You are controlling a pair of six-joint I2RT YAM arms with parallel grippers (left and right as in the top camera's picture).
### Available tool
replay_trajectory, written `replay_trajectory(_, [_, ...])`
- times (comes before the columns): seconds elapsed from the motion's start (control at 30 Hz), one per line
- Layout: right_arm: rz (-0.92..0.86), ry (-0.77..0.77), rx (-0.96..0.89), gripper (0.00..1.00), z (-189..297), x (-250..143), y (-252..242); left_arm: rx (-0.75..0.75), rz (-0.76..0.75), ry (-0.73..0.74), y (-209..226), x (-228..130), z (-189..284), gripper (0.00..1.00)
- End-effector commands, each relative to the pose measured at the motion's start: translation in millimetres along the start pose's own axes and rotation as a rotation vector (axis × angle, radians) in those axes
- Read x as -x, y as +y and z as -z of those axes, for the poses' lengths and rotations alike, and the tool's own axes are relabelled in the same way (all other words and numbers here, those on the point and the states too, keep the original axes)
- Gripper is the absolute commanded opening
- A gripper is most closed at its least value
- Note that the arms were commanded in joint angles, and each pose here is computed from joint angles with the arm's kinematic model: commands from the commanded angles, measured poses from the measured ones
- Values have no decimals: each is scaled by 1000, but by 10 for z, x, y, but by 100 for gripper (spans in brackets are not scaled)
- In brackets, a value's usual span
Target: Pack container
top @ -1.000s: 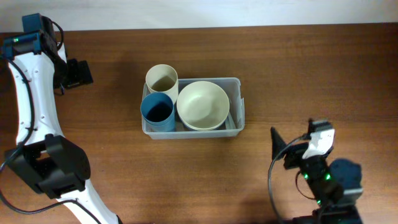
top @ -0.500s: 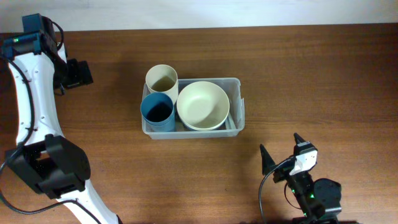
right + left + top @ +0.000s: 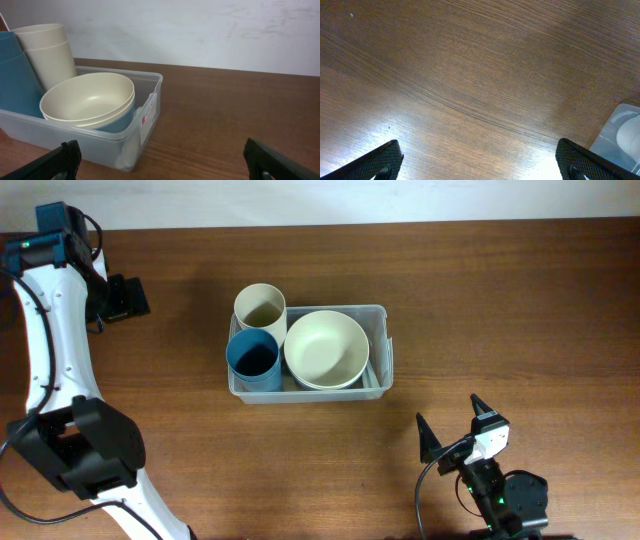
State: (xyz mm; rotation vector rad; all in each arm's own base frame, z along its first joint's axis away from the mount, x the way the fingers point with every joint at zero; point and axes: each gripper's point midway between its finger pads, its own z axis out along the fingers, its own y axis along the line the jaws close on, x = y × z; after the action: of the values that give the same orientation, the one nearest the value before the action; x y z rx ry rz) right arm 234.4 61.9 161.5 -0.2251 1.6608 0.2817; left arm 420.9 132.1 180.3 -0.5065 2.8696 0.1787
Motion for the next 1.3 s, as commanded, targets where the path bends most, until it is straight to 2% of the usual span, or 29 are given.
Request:
replay_trajectory(0.0, [-9,-4,4,99,-3,-19,12,-8,15,-17,6,36,47,100])
replay_trajectory(0.9, [-9,-4,5,99,-3,-19,14,0,16,-16,25,34,46,100])
replay_trajectory(1.0, [-9,-4,4,99,-3,-19,13,-53,3,-33,-39,-22,236,100])
replay_trajectory(1.17, [-9,-4,4,99,-3,-19,13,-83,10,-239,-15,54,939,100])
replay_trajectory(1.2, [-9,-3,4,99,-4,-20,13,-113,5,-383,-58,126,1348,100])
replay_trajectory(1.27, [-9,-3,4,99,-4,-20,13,-150,-5,-543,-121,188,1792,100])
